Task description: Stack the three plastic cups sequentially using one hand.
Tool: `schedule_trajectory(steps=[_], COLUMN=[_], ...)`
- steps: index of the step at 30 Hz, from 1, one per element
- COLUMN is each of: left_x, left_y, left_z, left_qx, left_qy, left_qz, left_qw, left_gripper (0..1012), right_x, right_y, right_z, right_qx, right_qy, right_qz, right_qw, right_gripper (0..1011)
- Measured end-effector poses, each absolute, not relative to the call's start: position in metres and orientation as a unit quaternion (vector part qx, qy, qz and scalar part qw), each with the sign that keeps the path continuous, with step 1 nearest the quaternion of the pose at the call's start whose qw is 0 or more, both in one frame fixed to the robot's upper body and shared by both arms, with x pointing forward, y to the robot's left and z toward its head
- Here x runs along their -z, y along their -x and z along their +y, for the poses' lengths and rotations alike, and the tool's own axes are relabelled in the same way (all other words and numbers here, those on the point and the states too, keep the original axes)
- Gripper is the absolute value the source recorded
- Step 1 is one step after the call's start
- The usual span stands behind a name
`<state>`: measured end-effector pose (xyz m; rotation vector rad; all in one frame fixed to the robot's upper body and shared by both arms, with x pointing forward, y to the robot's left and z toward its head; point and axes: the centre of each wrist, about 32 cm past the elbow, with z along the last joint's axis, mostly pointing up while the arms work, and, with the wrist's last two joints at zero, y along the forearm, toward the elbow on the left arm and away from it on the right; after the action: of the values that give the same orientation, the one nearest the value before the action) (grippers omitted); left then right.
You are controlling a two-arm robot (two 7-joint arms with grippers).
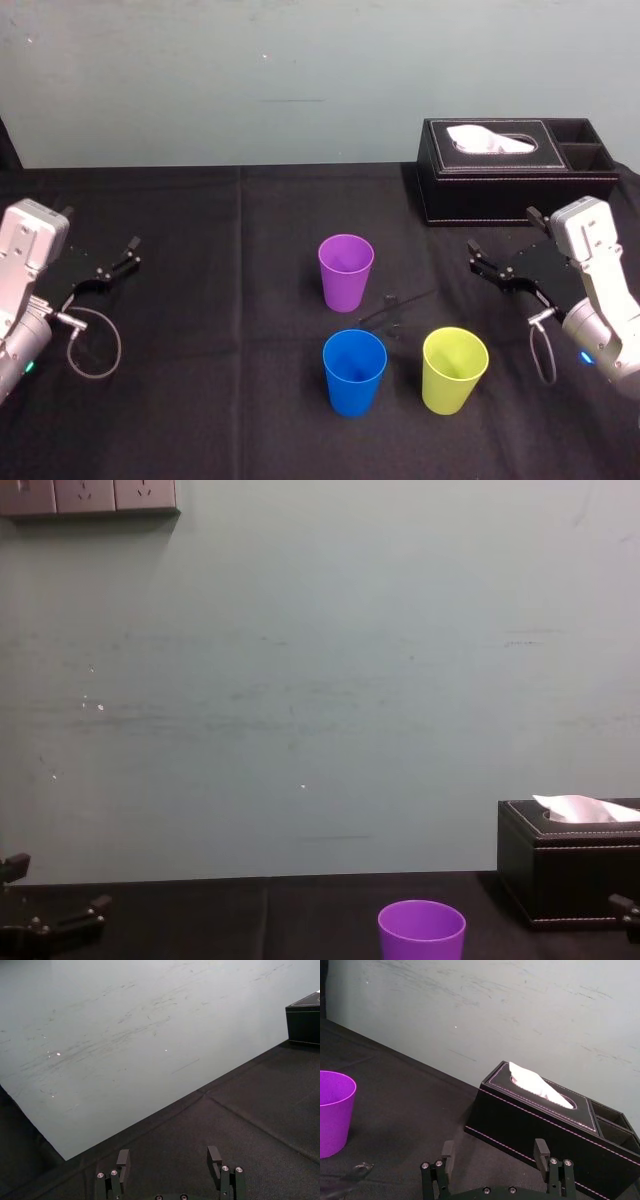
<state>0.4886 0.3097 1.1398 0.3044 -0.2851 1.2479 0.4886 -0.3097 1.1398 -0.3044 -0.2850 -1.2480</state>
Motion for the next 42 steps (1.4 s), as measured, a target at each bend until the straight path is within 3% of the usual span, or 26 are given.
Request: schedule_trajectory(steps=[42], left_x=[-1.1398], left_y=[-0.4886], left_z=[0.3097], left_qx=[-0.580], left_qy=[-0.141], left_qz=[-0.132], left_qw=[0.791], left_gripper=[1010], right_x=[-1.1398], right_y=[-0.4886], right_z=[-0.3097], right_qx=[0.580], right_qy=[0.141], right_qz=[-0.132], right_qw=[0.791], right_gripper=[1004])
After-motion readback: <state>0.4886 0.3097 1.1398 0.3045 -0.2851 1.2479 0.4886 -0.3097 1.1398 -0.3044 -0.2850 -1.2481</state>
